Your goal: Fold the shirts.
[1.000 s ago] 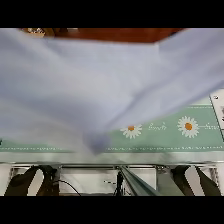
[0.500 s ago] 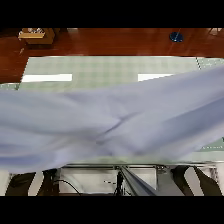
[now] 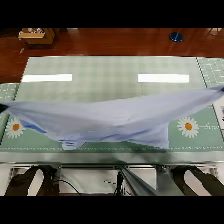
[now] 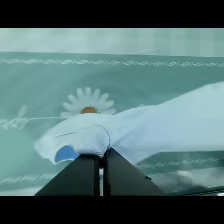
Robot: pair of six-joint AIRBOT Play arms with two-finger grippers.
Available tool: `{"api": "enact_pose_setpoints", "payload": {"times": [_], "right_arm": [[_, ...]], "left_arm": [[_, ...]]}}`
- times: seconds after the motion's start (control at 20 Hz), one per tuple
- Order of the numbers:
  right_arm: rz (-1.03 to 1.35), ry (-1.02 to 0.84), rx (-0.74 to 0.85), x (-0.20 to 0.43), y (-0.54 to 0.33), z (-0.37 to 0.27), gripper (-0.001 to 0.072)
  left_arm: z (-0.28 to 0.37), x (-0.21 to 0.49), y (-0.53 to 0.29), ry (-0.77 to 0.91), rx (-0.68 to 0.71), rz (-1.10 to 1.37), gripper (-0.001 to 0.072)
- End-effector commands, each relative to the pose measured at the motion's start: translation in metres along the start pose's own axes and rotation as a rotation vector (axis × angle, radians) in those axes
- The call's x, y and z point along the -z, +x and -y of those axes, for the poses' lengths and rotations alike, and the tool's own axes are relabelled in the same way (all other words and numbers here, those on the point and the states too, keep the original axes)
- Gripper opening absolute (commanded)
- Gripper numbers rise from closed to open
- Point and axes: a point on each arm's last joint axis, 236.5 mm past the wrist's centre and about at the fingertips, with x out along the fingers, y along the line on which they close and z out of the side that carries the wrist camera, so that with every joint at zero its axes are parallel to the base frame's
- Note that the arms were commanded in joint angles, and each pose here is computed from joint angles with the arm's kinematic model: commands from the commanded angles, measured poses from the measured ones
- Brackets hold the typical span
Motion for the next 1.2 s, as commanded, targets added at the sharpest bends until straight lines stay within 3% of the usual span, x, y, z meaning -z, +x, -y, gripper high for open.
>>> {"api": "enact_pose_setpoints", "payload": {"times": [0.0,0.25,0.5,0.6,0.65,0.7,0.85,1.0,1.1,1.15], "right_arm": [[0.025,-0.018,-0.033,-0.048,0.078,-0.007,0.0019],[0.219,0.127,-0.187,-0.126,0.137,-0.026,0.0019],[0.147,0.197,-0.215,-0.125,0.186,-0.024,0.0027],[0.141,0.2,-0.214,-0.124,0.189,-0.022,0.0278],[0.147,0.196,-0.219,-0.124,0.182,-0.02,0.0368],[0.137,0.165,-0.219,-0.12,0.171,-0.017,0.0413],[0.031,0.044,-0.138,-0.084,0.133,0.013,0.0416],[-0.198,0.057,0.02,-0.018,0.11,0.066,0.0416],[-0.257,0.126,0.01,0.011,0.112,0.076,0.0419],[-0.279,0.159,-0.025,0.026,0.116,0.073,0.0455]], "left_arm": [[-0.006,-0.023,0.072,-0.055,0.131,0.052,0.0017],[-0.051,-0.063,0.165,-0.229,0.155,0.061,0.0018],[-0.06,-0.055,0.24,-0.392,0.276,-0.062,0.0018],[-0.058,-0.069,0.241,-0.35,0.305,-0.03,0.0021],[-0.059,-0.08,0.232,-0.306,0.307,-0.003,0.003],[-0.06,-0.09,0.219,-0.247,0.318,0.015,0.0109],[-0.085,-0.095,0.17,-0.17,0.305,-0.028,0.0554],[-0.126,-0.055,0.153,-0.326,0.242,-0.155,0.056],[-0.134,-0.017,0.158,-0.418,0.249,-0.245,0.056],[-0.132,0.003,0.165,-0.469,0.265,-0.286,0.056]]}}
